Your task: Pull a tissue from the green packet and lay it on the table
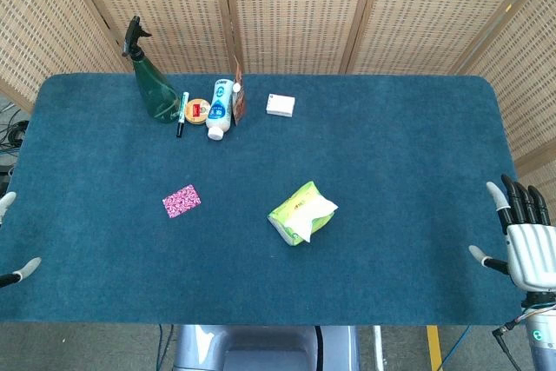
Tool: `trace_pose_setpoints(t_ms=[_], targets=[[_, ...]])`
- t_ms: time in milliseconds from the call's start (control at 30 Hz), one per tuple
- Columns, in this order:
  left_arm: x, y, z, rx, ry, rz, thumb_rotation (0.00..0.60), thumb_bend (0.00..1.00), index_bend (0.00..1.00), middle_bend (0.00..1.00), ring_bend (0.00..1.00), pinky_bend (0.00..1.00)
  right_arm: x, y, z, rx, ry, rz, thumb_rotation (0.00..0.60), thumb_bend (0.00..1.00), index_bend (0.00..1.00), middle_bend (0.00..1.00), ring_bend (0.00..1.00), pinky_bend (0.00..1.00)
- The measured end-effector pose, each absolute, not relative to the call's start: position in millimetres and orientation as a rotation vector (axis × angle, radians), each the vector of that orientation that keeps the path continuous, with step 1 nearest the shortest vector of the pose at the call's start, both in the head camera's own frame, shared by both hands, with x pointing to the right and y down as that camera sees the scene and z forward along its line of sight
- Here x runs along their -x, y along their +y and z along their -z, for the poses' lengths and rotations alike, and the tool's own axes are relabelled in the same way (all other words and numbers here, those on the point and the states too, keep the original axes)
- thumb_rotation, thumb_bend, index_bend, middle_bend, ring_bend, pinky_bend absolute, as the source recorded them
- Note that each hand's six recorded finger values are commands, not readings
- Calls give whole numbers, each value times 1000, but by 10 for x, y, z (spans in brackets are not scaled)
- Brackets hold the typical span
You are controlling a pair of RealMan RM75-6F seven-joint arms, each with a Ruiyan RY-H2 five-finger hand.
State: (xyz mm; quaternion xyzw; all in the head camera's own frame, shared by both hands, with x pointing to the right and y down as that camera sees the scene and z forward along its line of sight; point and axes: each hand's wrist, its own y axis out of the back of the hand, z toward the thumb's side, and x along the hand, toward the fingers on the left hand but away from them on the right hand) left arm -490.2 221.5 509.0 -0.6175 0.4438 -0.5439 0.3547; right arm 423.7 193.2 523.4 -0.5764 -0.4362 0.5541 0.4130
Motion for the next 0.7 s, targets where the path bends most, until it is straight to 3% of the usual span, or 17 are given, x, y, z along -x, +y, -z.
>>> trace_pose_setpoints(t_ms=[367, 700], targets=[[4908, 2207, -5103, 1600, 1148, 1412, 600, 0, 0, 0, 0, 0, -4142, 1889, -5309, 1485, -1038, -1369, 600, 0, 12, 0, 0, 0], [4927, 2148, -5148, 1588, 1153, 1441, 600, 0, 0, 0, 0, 0, -3512, 1555, -5672, 1599, -689, -1065, 600, 2, 12, 0, 0, 0]])
